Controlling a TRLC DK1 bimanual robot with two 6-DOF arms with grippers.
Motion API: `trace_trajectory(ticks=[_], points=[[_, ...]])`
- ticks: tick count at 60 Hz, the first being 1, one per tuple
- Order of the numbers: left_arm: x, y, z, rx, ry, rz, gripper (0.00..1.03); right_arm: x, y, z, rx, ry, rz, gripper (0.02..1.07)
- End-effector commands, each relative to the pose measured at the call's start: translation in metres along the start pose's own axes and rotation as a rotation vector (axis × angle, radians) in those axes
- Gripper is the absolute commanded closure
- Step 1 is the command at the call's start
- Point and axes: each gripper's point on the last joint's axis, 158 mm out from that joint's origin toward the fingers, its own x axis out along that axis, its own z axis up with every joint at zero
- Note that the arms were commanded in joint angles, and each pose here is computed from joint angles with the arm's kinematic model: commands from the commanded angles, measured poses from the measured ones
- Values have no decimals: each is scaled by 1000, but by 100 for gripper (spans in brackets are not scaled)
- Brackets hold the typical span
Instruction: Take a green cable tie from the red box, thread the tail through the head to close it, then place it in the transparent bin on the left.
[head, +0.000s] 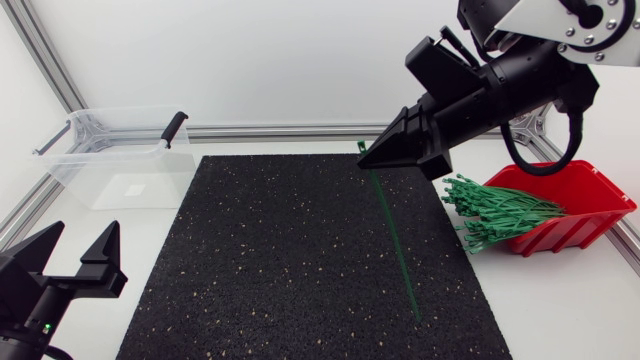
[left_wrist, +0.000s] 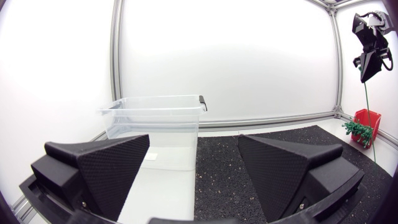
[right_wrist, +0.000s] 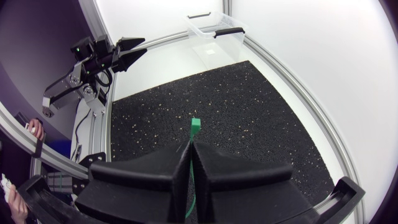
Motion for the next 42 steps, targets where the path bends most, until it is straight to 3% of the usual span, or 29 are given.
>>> trace_trajectory(ticks=[1,21,42], points=[[2,-3,-26,-20,66,-11,4,-1,-8,3,67,-25,26,97],[2,-5,-28,-20,75,-22,4,5,-15,-5,199,-55,116,97],[2,-6,-29,-19,78,-25,4,18,-8,-13,158,10,80,97]])
